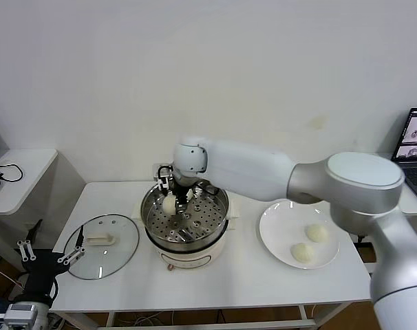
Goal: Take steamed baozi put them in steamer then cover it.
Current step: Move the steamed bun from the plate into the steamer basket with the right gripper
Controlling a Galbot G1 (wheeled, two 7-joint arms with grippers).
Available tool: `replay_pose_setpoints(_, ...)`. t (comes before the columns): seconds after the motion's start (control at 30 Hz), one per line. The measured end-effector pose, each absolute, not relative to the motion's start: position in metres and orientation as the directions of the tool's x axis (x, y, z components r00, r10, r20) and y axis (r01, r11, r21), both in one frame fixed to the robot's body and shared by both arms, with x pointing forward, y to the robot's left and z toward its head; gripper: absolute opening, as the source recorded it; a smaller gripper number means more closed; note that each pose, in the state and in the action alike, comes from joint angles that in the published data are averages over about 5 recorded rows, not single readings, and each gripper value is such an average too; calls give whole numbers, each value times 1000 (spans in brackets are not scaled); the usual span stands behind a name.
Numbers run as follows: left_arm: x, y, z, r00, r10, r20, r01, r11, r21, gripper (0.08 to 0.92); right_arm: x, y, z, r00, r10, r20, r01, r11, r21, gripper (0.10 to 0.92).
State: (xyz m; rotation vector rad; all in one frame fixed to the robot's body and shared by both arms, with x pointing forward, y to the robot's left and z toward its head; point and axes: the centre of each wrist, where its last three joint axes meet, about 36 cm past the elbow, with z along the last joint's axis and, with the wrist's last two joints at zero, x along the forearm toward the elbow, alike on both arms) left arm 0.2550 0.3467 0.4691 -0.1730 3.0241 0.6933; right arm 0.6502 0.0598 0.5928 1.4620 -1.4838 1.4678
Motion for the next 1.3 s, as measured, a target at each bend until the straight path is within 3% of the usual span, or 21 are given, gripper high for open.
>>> replay_pose_setpoints(0.6,257,347,470,-993,-97,-64,-115,895,431,823,651,80,566,-225,-309,924,-947,-154,-282,626)
replay_pose_setpoints(0.9,256,346,471,-993,-99,-64,-117,895,431,823,652,81,574,-226,-323,919,-944,-160,-289,807)
replay_pose_setpoints(1.3,253,348,475,-993,-101,-68,-120,892,436,823,660,47,631,-232,-292,928,-910,-270,-313,823)
